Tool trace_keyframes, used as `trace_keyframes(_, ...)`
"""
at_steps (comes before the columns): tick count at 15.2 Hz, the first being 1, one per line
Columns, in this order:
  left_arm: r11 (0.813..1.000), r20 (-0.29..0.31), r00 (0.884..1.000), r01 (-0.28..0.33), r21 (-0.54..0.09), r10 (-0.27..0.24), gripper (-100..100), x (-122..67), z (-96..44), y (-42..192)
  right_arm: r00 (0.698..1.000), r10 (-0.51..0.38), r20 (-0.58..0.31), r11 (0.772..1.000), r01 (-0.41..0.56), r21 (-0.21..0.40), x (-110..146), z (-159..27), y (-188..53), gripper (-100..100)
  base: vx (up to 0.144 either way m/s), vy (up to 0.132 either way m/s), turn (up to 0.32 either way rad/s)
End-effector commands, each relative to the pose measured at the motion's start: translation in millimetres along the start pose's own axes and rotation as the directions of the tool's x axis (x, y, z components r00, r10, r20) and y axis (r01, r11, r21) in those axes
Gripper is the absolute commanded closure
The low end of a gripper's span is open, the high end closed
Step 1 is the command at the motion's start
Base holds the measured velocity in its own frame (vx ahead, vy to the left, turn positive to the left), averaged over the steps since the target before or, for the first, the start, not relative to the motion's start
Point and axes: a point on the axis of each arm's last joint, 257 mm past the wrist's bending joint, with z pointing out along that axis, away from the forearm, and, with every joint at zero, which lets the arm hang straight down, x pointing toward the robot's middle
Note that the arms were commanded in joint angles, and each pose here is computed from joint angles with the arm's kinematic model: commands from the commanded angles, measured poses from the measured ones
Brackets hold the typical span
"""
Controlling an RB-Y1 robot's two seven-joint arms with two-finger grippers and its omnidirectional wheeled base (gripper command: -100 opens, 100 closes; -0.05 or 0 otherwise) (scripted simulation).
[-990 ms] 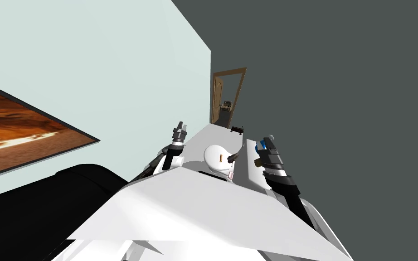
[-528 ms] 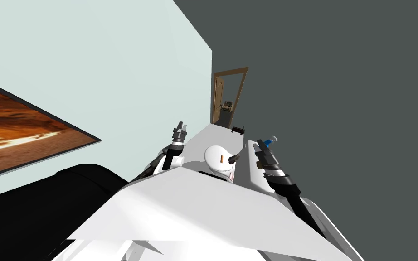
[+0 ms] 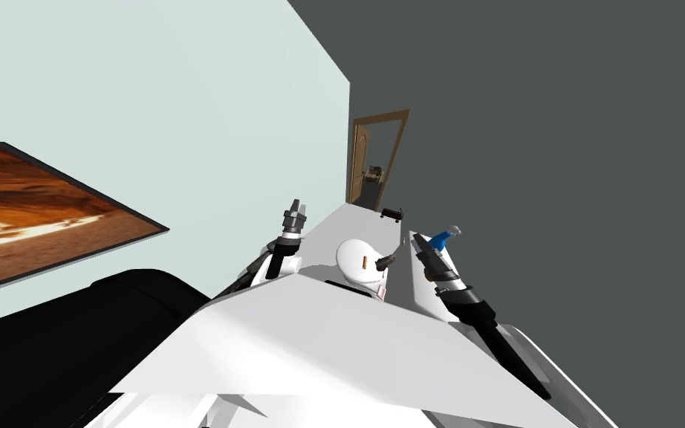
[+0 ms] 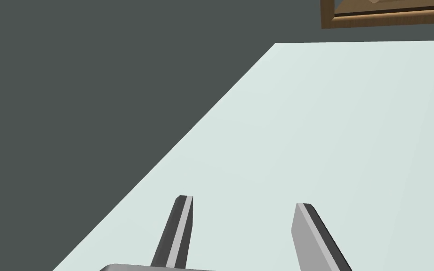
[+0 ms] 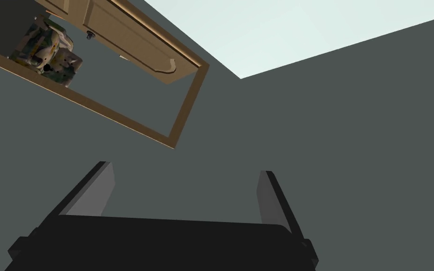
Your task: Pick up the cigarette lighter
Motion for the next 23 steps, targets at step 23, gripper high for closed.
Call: trace_keyframes(23, 1.000, 0.000, 1.000, 0.000, 0.000, 0.000, 0, 0.0, 0.0, 0.0, 0.857, -0.197, -0.476, 0.945, 0.296, 0.142, 33.9, -55.4, -89.9, -100, 0.020, 0.011, 0.029)
